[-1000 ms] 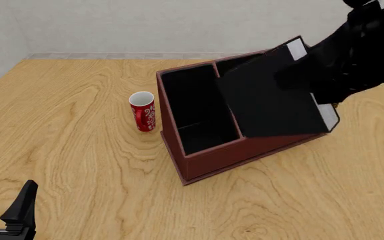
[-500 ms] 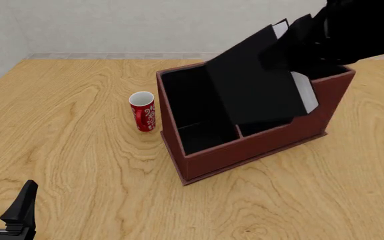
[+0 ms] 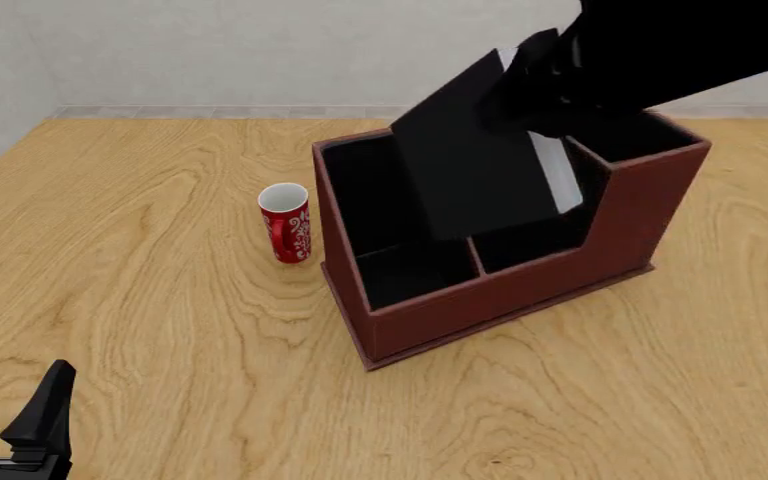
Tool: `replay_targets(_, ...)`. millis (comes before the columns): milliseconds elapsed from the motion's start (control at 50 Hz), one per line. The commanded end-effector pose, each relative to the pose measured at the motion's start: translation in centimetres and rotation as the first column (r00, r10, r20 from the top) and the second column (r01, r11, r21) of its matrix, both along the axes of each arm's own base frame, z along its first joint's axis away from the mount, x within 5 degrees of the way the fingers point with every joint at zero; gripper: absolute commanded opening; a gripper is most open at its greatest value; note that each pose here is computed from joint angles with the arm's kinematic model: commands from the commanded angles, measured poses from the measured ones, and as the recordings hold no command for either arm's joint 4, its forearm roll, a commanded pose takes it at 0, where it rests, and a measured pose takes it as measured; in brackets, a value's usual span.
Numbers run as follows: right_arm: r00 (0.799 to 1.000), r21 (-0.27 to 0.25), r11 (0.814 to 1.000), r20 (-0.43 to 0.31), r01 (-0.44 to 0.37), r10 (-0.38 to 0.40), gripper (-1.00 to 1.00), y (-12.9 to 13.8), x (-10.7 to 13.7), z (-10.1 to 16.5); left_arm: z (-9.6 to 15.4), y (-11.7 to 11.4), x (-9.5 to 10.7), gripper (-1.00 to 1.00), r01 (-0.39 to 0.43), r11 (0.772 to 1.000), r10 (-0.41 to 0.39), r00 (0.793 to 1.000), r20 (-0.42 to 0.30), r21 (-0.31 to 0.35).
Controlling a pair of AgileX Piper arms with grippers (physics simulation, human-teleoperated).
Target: Pick up the book and place it in the left compartment of the caddy.
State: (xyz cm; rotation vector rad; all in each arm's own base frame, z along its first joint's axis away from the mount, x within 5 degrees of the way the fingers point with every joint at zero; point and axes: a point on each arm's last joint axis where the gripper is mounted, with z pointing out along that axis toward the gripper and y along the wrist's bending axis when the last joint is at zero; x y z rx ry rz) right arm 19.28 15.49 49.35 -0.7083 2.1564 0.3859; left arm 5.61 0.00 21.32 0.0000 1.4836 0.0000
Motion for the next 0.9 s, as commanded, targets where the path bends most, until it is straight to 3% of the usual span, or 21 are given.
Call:
replay_targets(20,0.999,0.027,0.999,-0.023,0.027,-0.026,-1.00,1.1,1.4,-1.5,0.0,0.0,0.0,1.00,0.000,1.000,0.000,1.000,0.000,0.000)
replay_targets(440,0.994,0.023,0.994,-0.030,0.104,-0.103,-1.00,1.2,5.0,-4.6,0.0,0.0,0.0,1.00,0.000,1.000,0.000,1.000,0.000,0.000)
replay_targets(900,0.992,0.005,0.994,-0.064,0.109,-0.109,-1.00,2.7,7.0,-8.2,0.0,0.0,0.0,1.00,0.000,1.000,0.000,1.000,0.000,0.000)
